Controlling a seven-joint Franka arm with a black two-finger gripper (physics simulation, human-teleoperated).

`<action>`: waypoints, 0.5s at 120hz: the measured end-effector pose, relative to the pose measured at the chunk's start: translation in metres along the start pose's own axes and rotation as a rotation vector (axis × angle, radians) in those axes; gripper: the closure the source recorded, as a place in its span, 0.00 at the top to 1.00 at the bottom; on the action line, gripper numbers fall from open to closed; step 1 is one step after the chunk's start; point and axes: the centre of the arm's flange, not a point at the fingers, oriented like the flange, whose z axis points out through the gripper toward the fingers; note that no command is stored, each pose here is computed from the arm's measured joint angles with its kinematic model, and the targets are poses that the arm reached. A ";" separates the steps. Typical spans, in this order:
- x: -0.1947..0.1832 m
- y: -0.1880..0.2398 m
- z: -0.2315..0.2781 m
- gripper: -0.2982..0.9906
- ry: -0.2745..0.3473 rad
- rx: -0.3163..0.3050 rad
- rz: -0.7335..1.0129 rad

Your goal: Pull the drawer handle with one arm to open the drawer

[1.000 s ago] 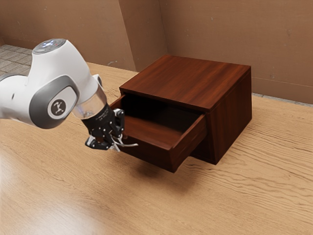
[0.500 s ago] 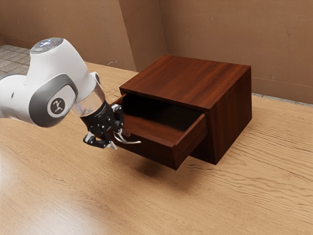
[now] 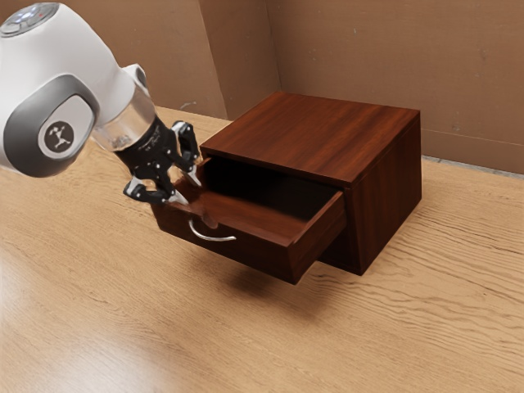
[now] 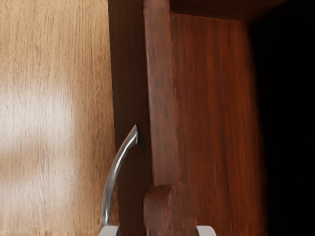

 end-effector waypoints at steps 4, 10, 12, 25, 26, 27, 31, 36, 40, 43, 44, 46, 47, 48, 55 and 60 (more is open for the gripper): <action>-0.002 0.009 -0.035 0.46 -0.002 -0.019 0.005; -0.010 0.021 -0.077 0.53 -0.014 -0.013 0.021; -0.013 0.021 -0.085 0.55 -0.020 0.001 0.027; -0.010 0.007 -0.069 0.64 -0.061 0.173 0.027; -0.010 0.006 -0.068 0.64 -0.064 0.184 0.027; -0.010 0.005 -0.067 0.65 -0.066 0.194 0.027; -0.012 0.000 -0.061 0.66 -0.078 0.237 0.027; -0.018 -0.006 -0.053 0.68 -0.092 0.284 0.030; -0.022 -0.010 -0.046 0.69 -0.098 0.320 0.033; -0.027 -0.015 -0.038 0.70 -0.103 0.352 0.037; -0.029 -0.017 -0.035 0.71 -0.105 0.363 0.040; -0.034 -0.020 -0.030 0.71 -0.109 0.383 0.048; -0.036 -0.022 -0.027 0.71 -0.111 0.393 0.052; -0.039 -0.023 -0.025 0.71 -0.112 0.401 0.057; -0.049 -0.030 -0.018 0.73 -0.117 0.440 0.071; -0.051 -0.033 -0.016 0.73 -0.116 0.457 0.071</action>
